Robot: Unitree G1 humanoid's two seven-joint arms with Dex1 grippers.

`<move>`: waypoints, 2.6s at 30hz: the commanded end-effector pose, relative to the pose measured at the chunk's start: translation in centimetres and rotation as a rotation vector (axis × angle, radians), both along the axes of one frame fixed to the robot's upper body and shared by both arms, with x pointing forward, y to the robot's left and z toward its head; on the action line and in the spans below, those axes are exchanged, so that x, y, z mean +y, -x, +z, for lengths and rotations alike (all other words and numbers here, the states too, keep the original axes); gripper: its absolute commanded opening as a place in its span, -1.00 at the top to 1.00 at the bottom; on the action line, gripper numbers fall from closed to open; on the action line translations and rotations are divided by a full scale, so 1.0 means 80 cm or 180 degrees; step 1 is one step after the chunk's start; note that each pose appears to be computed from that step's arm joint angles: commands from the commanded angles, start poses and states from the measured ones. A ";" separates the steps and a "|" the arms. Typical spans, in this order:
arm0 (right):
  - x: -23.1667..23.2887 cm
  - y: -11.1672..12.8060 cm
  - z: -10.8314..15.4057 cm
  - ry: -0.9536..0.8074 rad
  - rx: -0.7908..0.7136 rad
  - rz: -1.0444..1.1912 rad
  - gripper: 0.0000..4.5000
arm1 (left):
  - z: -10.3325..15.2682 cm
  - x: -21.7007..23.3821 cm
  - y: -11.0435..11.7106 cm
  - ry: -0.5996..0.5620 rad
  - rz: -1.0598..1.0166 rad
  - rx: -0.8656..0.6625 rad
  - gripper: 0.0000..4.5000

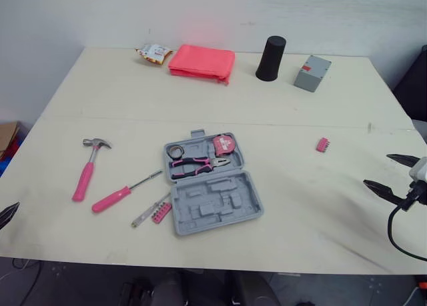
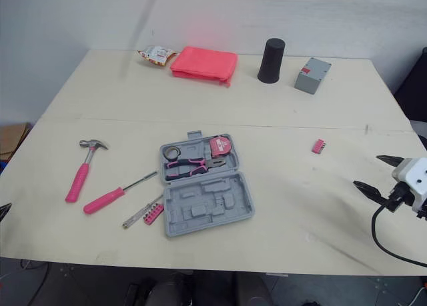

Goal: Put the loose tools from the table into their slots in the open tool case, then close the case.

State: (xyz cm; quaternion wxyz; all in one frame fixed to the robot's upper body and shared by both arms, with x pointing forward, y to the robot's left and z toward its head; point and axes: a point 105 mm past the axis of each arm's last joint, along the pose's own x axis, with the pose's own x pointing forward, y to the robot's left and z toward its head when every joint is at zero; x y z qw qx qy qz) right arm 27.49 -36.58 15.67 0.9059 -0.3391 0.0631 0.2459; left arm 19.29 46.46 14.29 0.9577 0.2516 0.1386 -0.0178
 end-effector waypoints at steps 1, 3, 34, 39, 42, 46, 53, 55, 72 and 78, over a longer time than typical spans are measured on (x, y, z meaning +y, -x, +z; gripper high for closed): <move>0.006 -0.003 0.019 0.0025 -0.0056 0.0095 -0.96 | 0.026 -0.016 -0.018 0.0134 -0.0173 -0.0235 -1.00; 0.030 -0.011 0.025 -0.0108 -0.0076 0.0277 -0.96 | 0.048 -0.055 -0.042 0.0471 -0.0592 -0.0381 -1.00; 0.276 -0.088 -0.038 0.0029 0.0508 0.1604 1.00 | -0.035 -0.341 -0.108 0.0490 -0.2309 0.0506 0.96; 0.287 -0.093 -0.047 -0.0051 0.0577 0.1634 1.00 | -0.035 -0.348 -0.117 0.0453 -0.2346 0.0482 0.96; 0.291 -0.097 -0.048 -0.0055 0.0532 0.1626 1.00 | -0.038 -0.354 -0.122 0.0461 -0.2378 0.0475 0.96; 0.297 -0.102 -0.047 -0.0072 0.0472 0.1624 1.00 | -0.033 -0.361 -0.129 0.0621 -0.2367 0.0405 0.96; 0.298 -0.102 -0.049 -0.0046 0.0475 0.1666 1.00 | -0.039 -0.363 -0.136 0.0593 -0.2405 0.0430 0.96; 0.298 -0.100 -0.050 -0.0038 0.0498 0.1704 1.00 | -0.040 -0.371 -0.139 0.0607 -0.2482 0.0428 0.96; 0.250 -0.061 -0.049 0.0061 0.0633 0.1567 1.00 | -0.027 -0.449 -0.158 0.0651 -0.3365 0.0548 0.96; 0.233 -0.033 -0.050 0.0058 0.0760 0.1503 1.00 | -0.040 -0.458 -0.152 0.0572 -0.3577 0.0693 0.96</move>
